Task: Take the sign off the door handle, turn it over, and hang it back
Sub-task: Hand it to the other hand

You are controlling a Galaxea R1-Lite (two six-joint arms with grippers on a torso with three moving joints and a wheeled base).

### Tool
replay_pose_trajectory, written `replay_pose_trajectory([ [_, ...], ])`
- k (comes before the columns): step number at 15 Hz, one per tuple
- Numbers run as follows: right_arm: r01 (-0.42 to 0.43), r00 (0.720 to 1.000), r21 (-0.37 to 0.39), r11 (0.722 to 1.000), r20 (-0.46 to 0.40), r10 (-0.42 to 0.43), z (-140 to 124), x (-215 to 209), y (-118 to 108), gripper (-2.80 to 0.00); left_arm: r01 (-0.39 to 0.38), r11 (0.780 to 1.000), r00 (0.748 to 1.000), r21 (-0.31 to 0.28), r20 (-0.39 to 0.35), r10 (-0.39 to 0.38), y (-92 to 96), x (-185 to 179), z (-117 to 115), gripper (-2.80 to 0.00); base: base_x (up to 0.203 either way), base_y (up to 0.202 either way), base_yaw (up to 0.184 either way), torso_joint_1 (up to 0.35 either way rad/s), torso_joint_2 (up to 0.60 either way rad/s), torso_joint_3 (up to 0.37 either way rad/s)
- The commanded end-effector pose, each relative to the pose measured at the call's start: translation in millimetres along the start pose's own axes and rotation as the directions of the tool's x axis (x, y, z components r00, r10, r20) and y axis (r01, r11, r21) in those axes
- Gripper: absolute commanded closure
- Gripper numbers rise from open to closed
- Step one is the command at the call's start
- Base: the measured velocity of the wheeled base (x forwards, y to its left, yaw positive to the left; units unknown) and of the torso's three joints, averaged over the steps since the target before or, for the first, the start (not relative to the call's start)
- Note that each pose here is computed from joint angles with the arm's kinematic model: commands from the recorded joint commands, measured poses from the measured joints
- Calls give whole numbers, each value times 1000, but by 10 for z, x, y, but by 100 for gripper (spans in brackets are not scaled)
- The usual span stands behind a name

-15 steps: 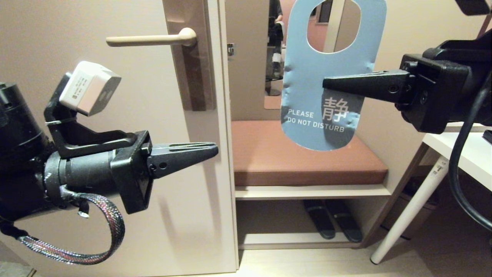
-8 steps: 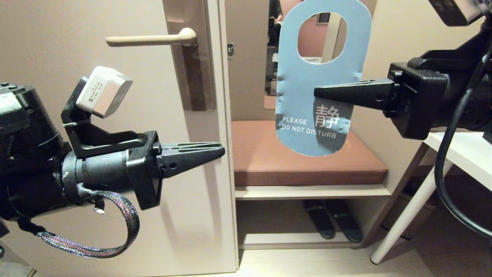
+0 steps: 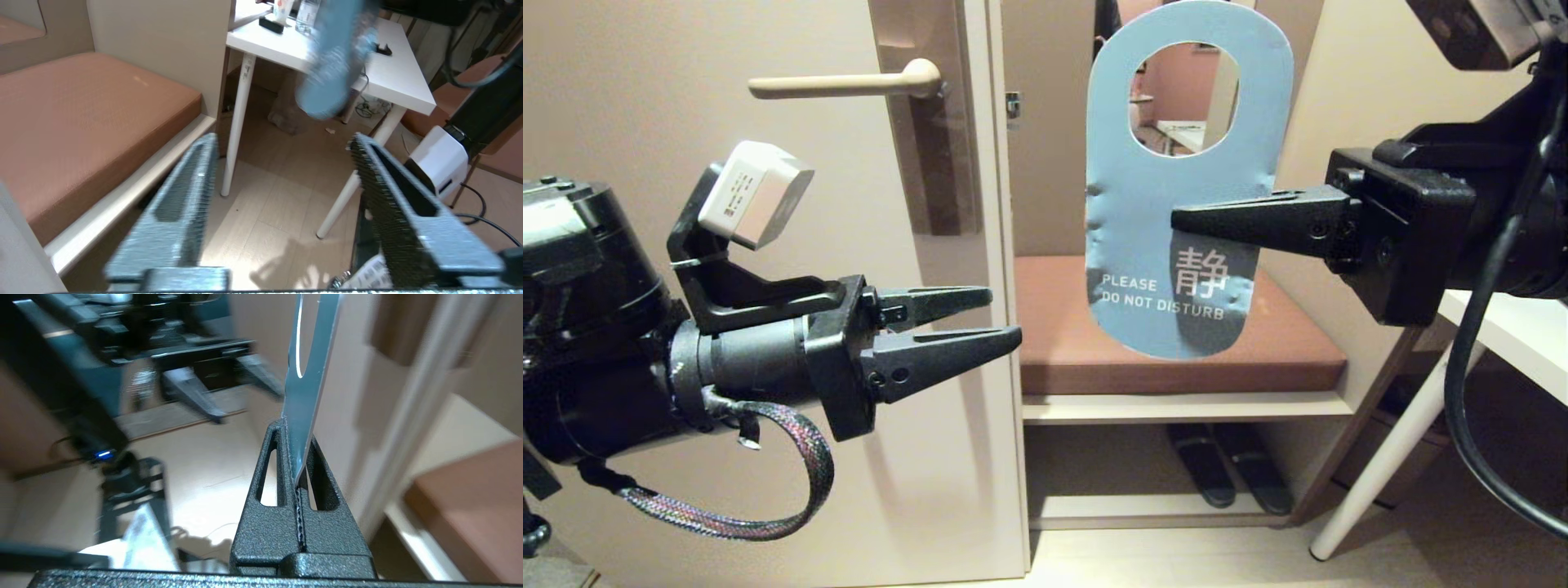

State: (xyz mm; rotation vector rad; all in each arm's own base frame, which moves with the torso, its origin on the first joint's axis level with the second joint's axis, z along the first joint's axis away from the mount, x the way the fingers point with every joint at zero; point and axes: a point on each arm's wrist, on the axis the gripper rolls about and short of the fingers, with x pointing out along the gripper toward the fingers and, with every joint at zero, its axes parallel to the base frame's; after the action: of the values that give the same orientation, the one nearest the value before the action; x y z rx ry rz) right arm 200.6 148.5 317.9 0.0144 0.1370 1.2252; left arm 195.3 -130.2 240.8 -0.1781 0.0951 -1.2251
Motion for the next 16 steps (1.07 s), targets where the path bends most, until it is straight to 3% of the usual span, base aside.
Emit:
replay_pose_trajectory([
  [1, -43, 999, -1, 999, 0, 43, 2, 4, 24, 0, 11, 1000, 1000, 0, 2, -11, 38, 51, -27, -280, 0, 0, 0, 0, 0, 0],
  [7, -166, 986, 5, 986, -8, 166, -43, 88, -5, 0, 116, 993, 993, -7, -8, -116, -85, 152, -56, -280, 0, 0, 0, 0, 0, 0],
  [9, -171, 985, -17, 985, 17, 171, -56, 170, -65, 0, 139, 989, 990, -57, -11, -140, -134, 183, -63, -280, 0, 0, 0, 0, 0, 0],
  [16, -252, 964, 64, 966, 103, 245, -58, 386, -42, 0, 184, 979, 983, -82, 21, -183, -144, 326, -62, -280, 0, 0, 0, 0, 0, 0],
])
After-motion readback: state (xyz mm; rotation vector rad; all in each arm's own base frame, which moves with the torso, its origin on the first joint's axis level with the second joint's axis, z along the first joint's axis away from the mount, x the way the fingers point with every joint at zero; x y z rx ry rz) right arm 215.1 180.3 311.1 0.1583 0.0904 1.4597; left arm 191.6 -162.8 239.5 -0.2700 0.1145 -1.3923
